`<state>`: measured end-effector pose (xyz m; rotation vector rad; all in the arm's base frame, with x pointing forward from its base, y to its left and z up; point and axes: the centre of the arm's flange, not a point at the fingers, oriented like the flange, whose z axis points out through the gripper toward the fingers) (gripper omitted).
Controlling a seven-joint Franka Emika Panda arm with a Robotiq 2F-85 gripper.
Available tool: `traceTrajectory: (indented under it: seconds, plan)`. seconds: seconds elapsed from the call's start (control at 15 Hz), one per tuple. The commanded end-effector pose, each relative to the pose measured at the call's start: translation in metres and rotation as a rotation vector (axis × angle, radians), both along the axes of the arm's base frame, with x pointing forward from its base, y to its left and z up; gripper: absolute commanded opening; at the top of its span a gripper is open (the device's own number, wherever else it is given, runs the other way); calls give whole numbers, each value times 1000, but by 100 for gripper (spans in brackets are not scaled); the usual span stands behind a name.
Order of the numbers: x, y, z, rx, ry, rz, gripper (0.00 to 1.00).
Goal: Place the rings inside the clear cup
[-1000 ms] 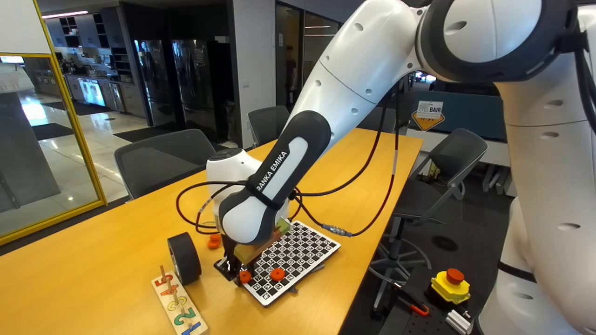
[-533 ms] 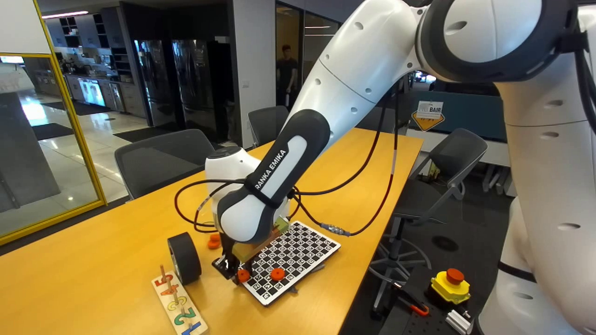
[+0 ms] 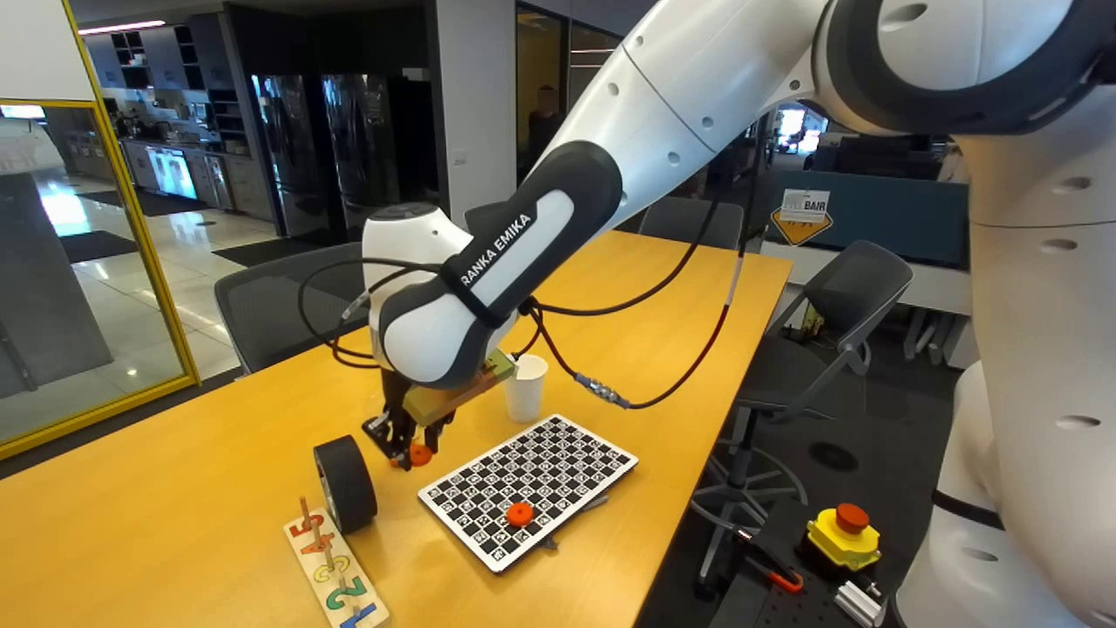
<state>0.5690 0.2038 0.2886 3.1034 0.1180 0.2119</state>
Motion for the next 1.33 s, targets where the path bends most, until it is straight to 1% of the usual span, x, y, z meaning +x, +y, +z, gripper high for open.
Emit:
traceTrajectory:
  seconds: [0.0,0.2,0.4,0.6,0.87,0.93,1.0,1.07,1.13,1.27]
  plan:
    - [33,-6,34,-5,-48,9,19]
    - [62,-15,41,-2,-58,12,19]
    - [85,-22,41,-3,-51,24,19]
    - [100,-24,35,-13,-42,34,19]
    - [111,-23,29,-21,-32,40,19]
    - [113,-22,28,-21,-31,40,25]
    - [115,-22,27,-25,-28,36,67]
    - [116,-23,27,-26,-27,30,68]
    - [116,-23,27,-26,-26,27,73]
    - [113,-23,28,-33,-24,21,88]
